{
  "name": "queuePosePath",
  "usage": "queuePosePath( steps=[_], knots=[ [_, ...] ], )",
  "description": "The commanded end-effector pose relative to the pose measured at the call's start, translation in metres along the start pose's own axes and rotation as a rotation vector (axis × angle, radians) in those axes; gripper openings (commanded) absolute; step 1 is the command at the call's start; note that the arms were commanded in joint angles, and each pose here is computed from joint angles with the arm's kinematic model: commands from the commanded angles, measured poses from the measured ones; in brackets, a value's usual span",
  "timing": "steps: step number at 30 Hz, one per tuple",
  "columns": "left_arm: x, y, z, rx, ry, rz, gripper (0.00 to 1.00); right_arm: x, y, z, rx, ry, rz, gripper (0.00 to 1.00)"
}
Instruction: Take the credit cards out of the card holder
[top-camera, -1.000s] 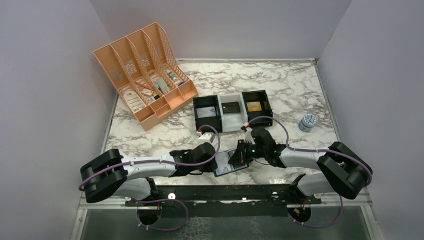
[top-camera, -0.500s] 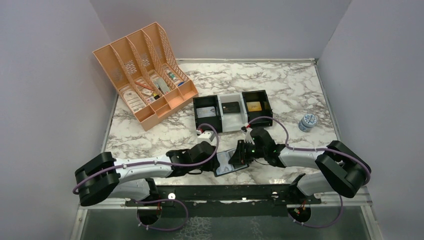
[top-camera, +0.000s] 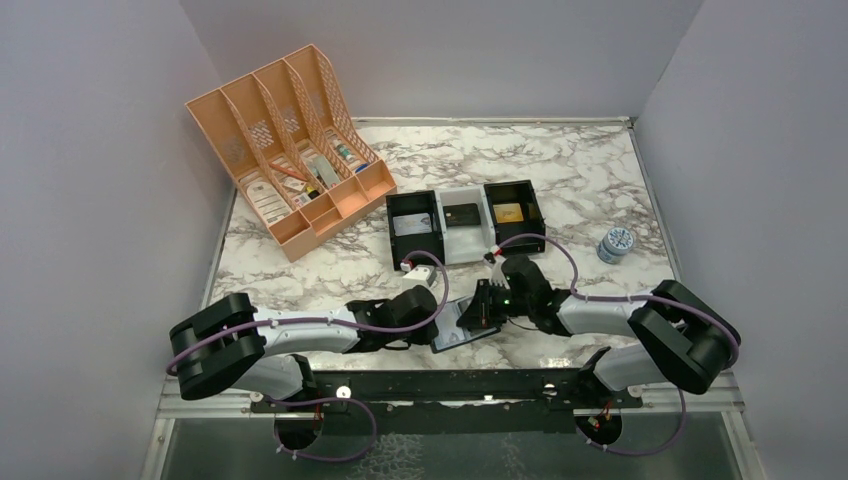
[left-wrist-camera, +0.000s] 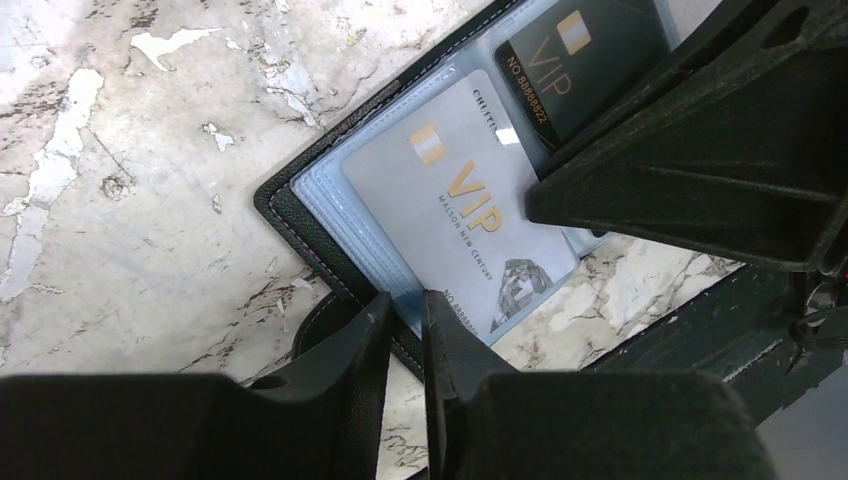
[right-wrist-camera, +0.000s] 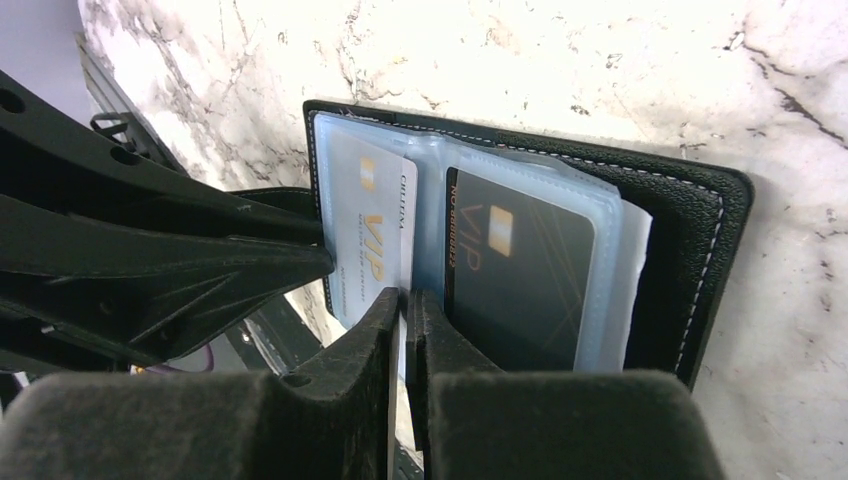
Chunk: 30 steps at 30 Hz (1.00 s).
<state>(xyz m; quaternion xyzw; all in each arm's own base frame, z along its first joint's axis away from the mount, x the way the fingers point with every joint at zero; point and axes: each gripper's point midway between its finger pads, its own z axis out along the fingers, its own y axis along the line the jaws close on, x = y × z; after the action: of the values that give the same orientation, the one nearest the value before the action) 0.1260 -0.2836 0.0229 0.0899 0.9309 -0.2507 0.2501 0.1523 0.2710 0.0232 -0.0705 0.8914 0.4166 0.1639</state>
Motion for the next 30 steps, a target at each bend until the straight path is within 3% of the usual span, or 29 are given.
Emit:
queuePosePath(
  steps=[1, 6, 30],
  knots=[
    [0.018, 0.021, 0.004, -0.084, 0.045, 0.008, 0.19, -0.007, 0.012, -0.004, -0.046, -0.041, -0.008, 0.06],
    [0.017, 0.028, 0.003, -0.119, 0.04, 0.013, 0.18, -0.013, 0.016, -0.009, -0.049, -0.065, -0.025, 0.01],
    [0.015, 0.035, -0.003, -0.127, 0.013, 0.012, 0.17, -0.01, 0.025, -0.021, -0.128, 0.015, -0.086, 0.04]
  ],
)
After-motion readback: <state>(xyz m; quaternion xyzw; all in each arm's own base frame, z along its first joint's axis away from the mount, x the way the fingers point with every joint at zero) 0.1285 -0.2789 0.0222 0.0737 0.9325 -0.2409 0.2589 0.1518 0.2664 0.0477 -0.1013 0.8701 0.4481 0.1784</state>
